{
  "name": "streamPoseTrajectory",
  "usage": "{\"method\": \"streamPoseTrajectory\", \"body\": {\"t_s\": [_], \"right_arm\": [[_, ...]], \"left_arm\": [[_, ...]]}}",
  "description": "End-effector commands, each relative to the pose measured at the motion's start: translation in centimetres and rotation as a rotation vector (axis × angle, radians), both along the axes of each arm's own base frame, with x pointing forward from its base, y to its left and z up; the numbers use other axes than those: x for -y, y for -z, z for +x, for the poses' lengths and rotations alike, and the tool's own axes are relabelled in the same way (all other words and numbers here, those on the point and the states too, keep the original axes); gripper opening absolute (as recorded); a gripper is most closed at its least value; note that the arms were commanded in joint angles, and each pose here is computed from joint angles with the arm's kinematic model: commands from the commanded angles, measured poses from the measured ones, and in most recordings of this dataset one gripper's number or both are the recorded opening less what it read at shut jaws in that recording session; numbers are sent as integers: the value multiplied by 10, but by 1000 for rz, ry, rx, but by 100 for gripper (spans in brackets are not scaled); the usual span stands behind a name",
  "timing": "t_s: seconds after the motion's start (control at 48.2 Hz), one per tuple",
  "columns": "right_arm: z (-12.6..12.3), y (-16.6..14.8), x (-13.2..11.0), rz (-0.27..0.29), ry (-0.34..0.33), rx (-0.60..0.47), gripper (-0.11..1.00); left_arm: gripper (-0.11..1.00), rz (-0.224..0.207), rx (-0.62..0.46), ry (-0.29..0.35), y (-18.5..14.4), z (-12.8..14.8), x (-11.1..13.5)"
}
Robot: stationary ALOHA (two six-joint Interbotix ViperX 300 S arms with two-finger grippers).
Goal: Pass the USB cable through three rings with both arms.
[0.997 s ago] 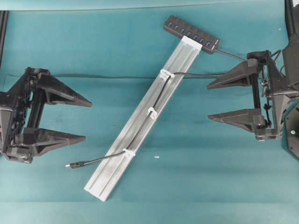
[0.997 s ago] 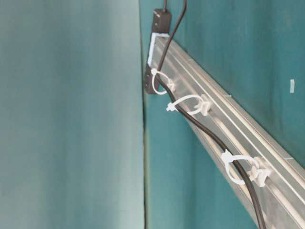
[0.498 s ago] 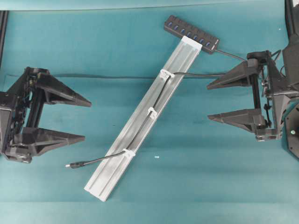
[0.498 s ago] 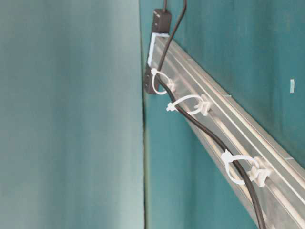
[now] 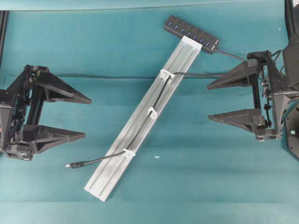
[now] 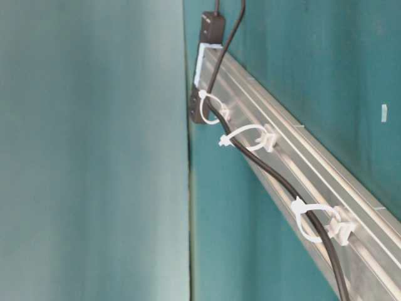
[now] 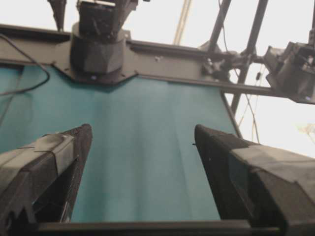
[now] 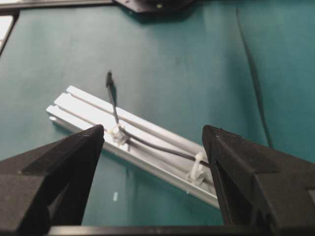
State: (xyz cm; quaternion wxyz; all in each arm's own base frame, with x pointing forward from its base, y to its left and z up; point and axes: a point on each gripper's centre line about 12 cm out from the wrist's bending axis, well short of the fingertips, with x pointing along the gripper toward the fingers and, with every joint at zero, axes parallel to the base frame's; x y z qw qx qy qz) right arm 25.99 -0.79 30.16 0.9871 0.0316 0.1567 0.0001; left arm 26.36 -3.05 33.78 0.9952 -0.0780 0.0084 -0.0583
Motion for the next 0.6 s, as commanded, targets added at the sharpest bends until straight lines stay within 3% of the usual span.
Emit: {"method": "streamPoseTrajectory", "body": {"t_s": [0.0,0.581], "right_arm": [[1,-1,-1,14,3,4,81],[0,2,-2,18,-10,-21,81]], "left_arm": [[92,0,26,-7,-7,0,-2],[92,-2,28,-8,-8,0,-2]]}}
